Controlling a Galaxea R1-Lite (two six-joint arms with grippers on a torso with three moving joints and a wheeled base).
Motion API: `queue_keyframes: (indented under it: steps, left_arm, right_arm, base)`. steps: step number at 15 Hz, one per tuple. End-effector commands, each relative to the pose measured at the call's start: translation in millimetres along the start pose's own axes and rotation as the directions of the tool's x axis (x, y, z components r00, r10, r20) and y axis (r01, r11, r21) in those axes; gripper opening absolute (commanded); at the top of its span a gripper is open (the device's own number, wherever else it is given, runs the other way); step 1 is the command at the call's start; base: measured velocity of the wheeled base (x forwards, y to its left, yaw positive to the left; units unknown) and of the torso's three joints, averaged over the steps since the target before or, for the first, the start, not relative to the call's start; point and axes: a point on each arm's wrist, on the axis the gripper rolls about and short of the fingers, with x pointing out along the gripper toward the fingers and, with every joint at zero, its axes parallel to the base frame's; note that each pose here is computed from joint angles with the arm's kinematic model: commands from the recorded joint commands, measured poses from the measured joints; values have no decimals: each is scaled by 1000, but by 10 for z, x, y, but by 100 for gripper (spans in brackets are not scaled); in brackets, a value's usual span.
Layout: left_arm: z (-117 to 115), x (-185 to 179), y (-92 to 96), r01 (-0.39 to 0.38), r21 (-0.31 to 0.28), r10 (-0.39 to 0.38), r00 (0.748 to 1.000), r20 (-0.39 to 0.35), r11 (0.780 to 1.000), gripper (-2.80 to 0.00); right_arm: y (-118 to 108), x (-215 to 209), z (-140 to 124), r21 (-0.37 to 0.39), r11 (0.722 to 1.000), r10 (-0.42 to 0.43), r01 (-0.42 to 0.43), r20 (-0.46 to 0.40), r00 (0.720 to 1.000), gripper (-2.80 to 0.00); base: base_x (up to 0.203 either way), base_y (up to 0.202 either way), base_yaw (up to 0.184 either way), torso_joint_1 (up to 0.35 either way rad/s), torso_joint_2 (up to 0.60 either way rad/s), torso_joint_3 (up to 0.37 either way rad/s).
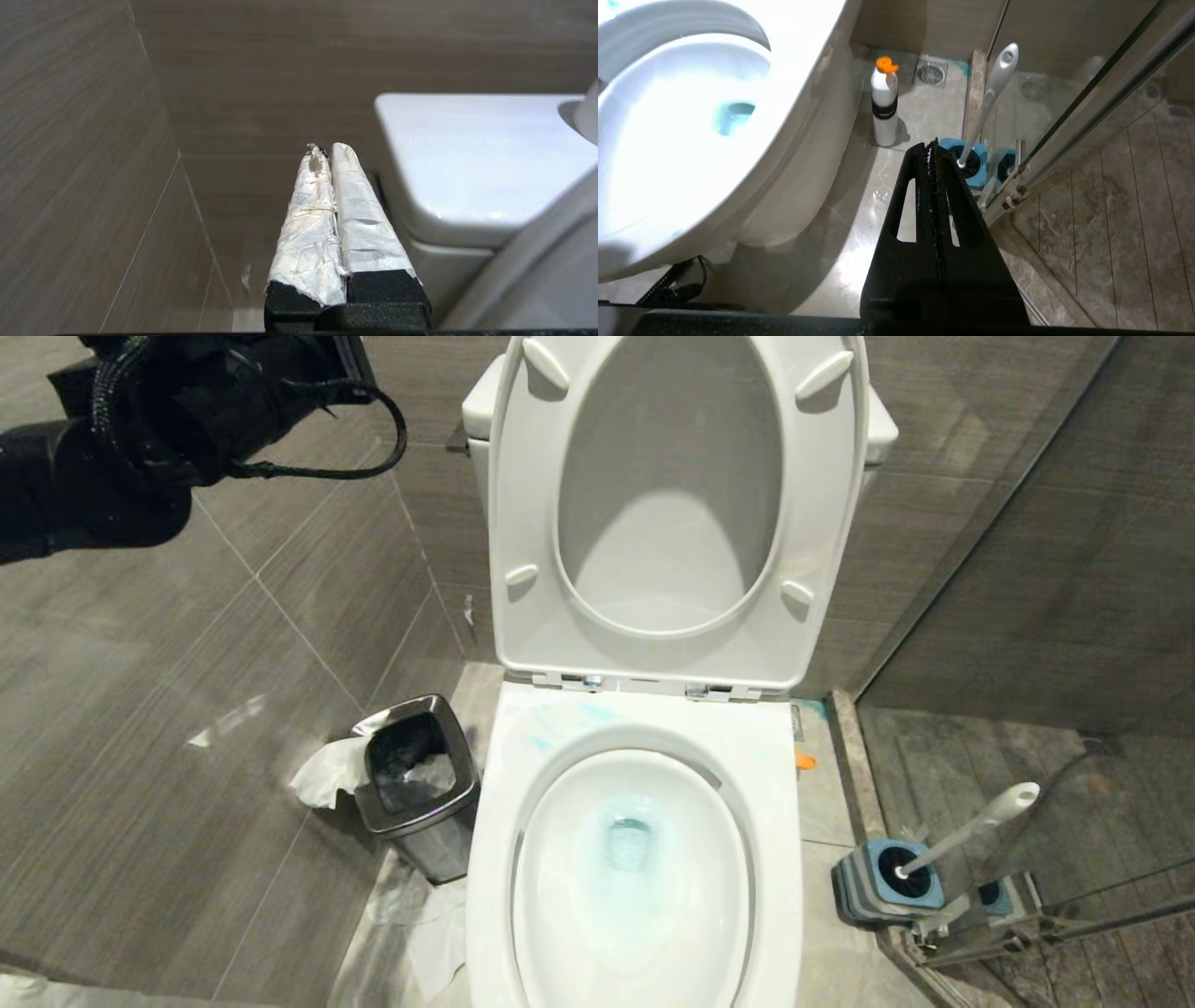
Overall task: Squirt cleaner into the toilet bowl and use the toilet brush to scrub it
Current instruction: Flush the toilet
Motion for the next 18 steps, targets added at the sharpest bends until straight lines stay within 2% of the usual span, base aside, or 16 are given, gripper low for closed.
queue_keyframes:
  steps: [1, 5, 10, 12, 15, 18]
  left_arm:
    - [-89, 56, 11, -8, 2, 8, 1000, 22, 1000, -280]
    - [-96, 76, 75, -28, 7, 28, 998, 61, 1000, -280]
    - [65, 6, 223, -54, -23, 56, 994, 94, 998, -280]
    - [162, -38, 227, -50, -41, 54, 992, 113, 998, -280]
    - [238, -78, 201, 35, -59, -28, 993, 116, 998, -280]
    - [221, -81, 93, 71, -75, -64, 994, 84, 995, -280]
  right_arm:
    - [0, 1, 0, 0, 1000, 1, -1, -1, 1000, -280]
    - [0, 1, 0, 0, 1000, 1, -1, -1, 1000, -280]
    - [0, 1, 0, 0, 1000, 1, -1, -1, 1000, -280]
    - [0, 1, 0, 0, 1000, 1, -1, -1, 1000, -280]
    - [0, 1, 0, 0, 1000, 1, -1, -1, 1000, -280]
    - [0, 1, 0, 0, 1000, 1, -1, -1, 1000, -280]
  base:
    - [0, 0, 0, 7, 3, -203]
    - [0, 0, 0, 3, 3, -196]
    - [0, 0, 0, 4, 5, -131]
    - [0, 0, 0, -3, 1, -13]
    - [0, 0, 0, 0, 0, 0]
    - [0, 0, 0, 0, 0, 0]
